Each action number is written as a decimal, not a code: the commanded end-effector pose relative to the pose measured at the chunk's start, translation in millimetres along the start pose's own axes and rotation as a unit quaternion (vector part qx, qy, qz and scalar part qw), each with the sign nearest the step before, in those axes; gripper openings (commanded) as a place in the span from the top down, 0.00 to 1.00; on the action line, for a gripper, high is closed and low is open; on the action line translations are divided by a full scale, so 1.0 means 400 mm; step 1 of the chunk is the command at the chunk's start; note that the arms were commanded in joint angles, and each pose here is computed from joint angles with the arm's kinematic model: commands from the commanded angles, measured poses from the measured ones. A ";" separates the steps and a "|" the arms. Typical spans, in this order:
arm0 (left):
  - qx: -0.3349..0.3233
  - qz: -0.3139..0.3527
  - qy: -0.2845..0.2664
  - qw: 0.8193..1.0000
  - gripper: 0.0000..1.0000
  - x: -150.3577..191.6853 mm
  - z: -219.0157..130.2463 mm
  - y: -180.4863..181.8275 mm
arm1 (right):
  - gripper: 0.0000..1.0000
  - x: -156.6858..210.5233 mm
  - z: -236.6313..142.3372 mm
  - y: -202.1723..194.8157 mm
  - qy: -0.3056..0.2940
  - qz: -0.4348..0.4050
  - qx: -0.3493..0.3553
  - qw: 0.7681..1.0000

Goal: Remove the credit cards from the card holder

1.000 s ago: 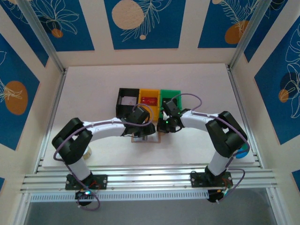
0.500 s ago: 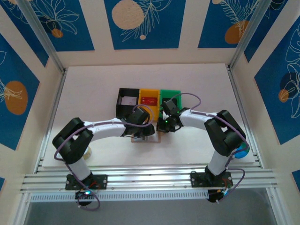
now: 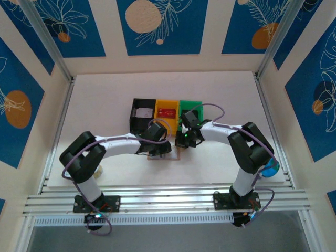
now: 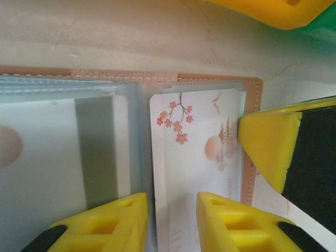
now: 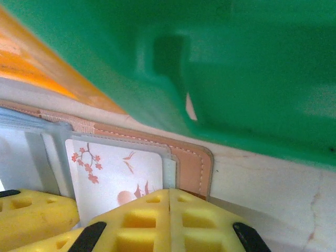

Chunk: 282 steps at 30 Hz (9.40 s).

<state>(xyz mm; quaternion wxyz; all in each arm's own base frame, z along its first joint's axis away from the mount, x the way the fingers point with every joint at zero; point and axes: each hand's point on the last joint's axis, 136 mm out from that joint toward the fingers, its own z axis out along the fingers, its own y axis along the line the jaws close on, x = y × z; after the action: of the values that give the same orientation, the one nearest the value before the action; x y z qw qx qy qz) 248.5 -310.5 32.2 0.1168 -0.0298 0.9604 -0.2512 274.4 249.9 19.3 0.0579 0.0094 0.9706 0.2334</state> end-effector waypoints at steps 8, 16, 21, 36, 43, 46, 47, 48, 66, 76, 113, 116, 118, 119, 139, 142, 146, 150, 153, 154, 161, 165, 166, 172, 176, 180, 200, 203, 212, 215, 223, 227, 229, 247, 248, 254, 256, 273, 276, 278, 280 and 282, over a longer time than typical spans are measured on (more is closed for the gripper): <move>-0.010 -0.004 -0.015 1.000 0.76 0.006 0.010 0.023 | 1.00 0.014 0.021 -0.014 0.016 0.002 0.015 1.000; 0.001 -0.012 -0.039 0.999 0.80 -0.007 -0.011 0.021 | 1.00 0.016 0.022 -0.011 0.017 0.000 0.014 1.000; 0.016 -0.021 -0.055 0.998 0.82 -0.013 -0.022 0.019 | 1.00 0.016 0.023 -0.009 0.018 0.000 0.013 1.000; 0.033 -0.026 -0.042 0.998 0.79 -0.005 0.001 0.004 | 1.00 0.017 0.024 -0.006 0.018 -0.002 0.012 1.000; 0.002 -0.015 -0.041 0.999 0.77 -0.003 -0.004 0.030 | 1.00 0.017 0.022 -0.005 0.018 -0.002 0.012 1.000; -0.006 -0.015 -0.042 0.999 0.76 -0.001 -0.006 0.040 | 1.00 0.017 0.023 -0.004 0.018 -0.002 0.011 1.000; -0.006 -0.015 -0.041 0.999 0.76 0.000 -0.005 0.041 | 1.00 0.017 0.023 -0.004 0.019 -0.002 0.011 1.000; -0.006 -0.015 -0.040 0.999 0.76 0.001 -0.003 0.041 | 1.00 0.017 0.023 -0.005 0.018 -0.002 0.011 1.000; 0.008 -0.026 -0.034 0.999 0.77 0.004 0.024 0.030 | 1.00 0.018 0.026 0.006 0.019 -0.005 -0.001 1.000; 0.017 -0.029 -0.034 0.999 0.79 -0.004 0.026 0.015 | 1.00 0.021 0.030 0.013 0.024 -0.005 -0.010 1.000; 0.049 -0.048 -0.084 0.994 1.00 -0.036 -0.025 -0.003 | 1.00 0.021 0.026 0.018 0.022 -0.006 -0.012 1.000; 0.053 -0.047 -0.089 0.994 1.00 -0.038 -0.037 -0.006 | 1.00 0.021 0.026 0.019 0.022 -0.006 -0.012 1.000; 0.059 -0.049 -0.090 0.993 1.00 -0.038 -0.040 -0.010 | 1.00 0.022 0.026 0.020 0.022 -0.007 -0.013 1.000; 0.062 -0.049 -0.089 0.993 1.00 -0.037 -0.040 -0.012 | 1.00 0.022 0.026 0.021 0.023 -0.007 -0.014 1.000; 0.077 -0.057 -0.100 0.990 1.00 -0.037 -0.059 -0.014 | 1.00 0.022 0.026 0.018 0.023 -0.008 -0.010 1.000; 0.076 -0.058 -0.104 0.990 1.00 -0.038 -0.063 -0.010 | 1.00 0.021 0.024 0.019 0.022 -0.008 -0.010 1.000; 0.073 -0.056 -0.107 0.990 1.00 -0.039 -0.069 -0.007 | 1.00 0.022 0.025 0.017 0.023 -0.007 -0.009 1.000; 0.073 -0.056 -0.108 0.990 1.00 -0.037 -0.072 -0.005 | 1.00 0.021 0.024 0.018 0.021 -0.008 -0.008 1.000; 0.074 -0.056 -0.107 0.990 1.00 -0.037 -0.070 -0.006 | 1.00 0.021 0.024 0.018 0.021 -0.008 -0.009 1.000; 0.075 -0.056 -0.107 0.990 1.00 -0.037 -0.069 -0.006 | 1.00 0.021 0.023 0.023 0.022 -0.010 -0.014 1.000; 0.074 -0.055 -0.107 0.990 1.00 -0.035 -0.071 -0.002 | 1.00 0.016 -0.005 0.054 0.000 -0.031 -0.046 0.998; 0.078 -0.053 -0.100 0.990 1.00 -0.029 -0.067 -0.005 | 1.00 0.018 -0.031 0.092 -0.017 -0.053 -0.087 0.995; 0.079 -0.054 -0.097 0.991 1.00 -0.026 -0.063 -0.006 | 1.00 0.020 -0.039 0.104 -0.023 -0.061 -0.098 0.993; 0.083 -0.056 -0.088 0.991 1.00 -0.016 -0.052 -0.005 | 1.00 0.039 -0.069 0.163 -0.046 -0.108 -0.140 0.983; 0.084 -0.054 -0.083 0.991 1.00 -0.014 -0.049 -0.010 | 1.00 0.046 -0.054 0.173 -0.036 -0.110 -0.139 0.983; 0.084 -0.053 -0.084 0.991 1.00 -0.015 -0.051 -0.012 | 1.00 0.046 -0.029 0.161 -0.021 -0.097 -0.125 0.987; 0.095 -0.045 -0.104 0.989 1.00 -0.027 -0.089 -0.022 | 1.00 0.037 0.032 0.071 0.013 -0.037 -0.041 0.998; 0.096 -0.043 -0.108 0.989 1.00 -0.030 -0.096 -0.023 | 1.00 0.035 0.031 0.065 0.011 -0.035 -0.034 0.999; 0.108 -0.040 -0.111 0.987 1.00 -0.032 -0.099 -0.032 | 1.00 0.038 0.032 0.066 0.015 -0.035 -0.034 0.999; 0.111 -0.042 -0.109 0.987 1.00 -0.032 -0.094 -0.034 | 1.00 0.039 0.032 0.069 0.015 -0.036 -0.037 0.999; 0.116 -0.043 -0.113 0.986 1.00 -0.035 -0.100 -0.039 | 1.00 0.039 0.032 0.069 0.016 -0.037 -0.036 0.999; 0.114 -0.046 -0.114 0.986 1.00 -0.031 -0.101 -0.030 | 1.00 0.039 0.031 0.068 0.015 -0.036 -0.034 0.999; 0.115 -0.047 -0.116 0.985 1.00 -0.030 -0.103 -0.027 | 1.00 0.038 0.032 0.067 0.015 -0.036 -0.033 0.999; 0.122 -0.044 -0.133 0.983 1.00 -0.033 -0.147 -0.022 | 1.00 0.037 0.027 0.067 0.011 -0.038 -0.035 0.999; 0.122 -0.043 -0.134 0.982 1.00 -0.033 -0.149 -0.021 | 1.00 0.035 0.025 0.068 0.010 -0.038 -0.036 0.999; 0.116 -0.036 -0.136 0.983 1.00 -0.026 -0.164 -0.005 | 1.00 0.031 0.002 0.088 -0.004 -0.052 -0.060 0.997; 0.116 -0.035 -0.136 0.983 1.00 -0.023 -0.168 0.001 | 1.00 0.031 -0.006 0.096 -0.009 -0.057 -0.069 0.996; 0.052 0.044 -0.088 0.994 1.00 0.024 -0.275 0.105 | 0.80 0.023 -0.140 0.162 -0.088 -0.123 -0.164 0.975; 0.045 0.076 -0.057 0.994 1.00 0.038 -0.305 0.111 | 0.66 0.033 -0.166 0.183 -0.101 -0.143 -0.192 0.966; 0.041 0.097 -0.028 0.994 1.00 0.051 -0.325 0.110 | 0.60 0.042 -0.185 0.199 -0.110 -0.159 -0.212 0.958; 0.051 0.117 0.006 0.992 1.00 0.067 -0.338 0.099 | 0.56 0.051 -0.200 0.213 -0.117 -0.174 -0.229 0.951; 0.064 0.137 0.035 0.988 1.00 0.083 -0.351 0.081 | 0.54 0.063 -0.212 0.229 -0.118 -0.190 -0.248 0.943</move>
<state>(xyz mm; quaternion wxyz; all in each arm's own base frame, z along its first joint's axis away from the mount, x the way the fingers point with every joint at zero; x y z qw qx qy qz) 209.8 -218.3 124.9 0.1827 0.0479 0.9386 -0.2888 247.6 283.8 114.2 0.1990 -0.1214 0.8815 0.4106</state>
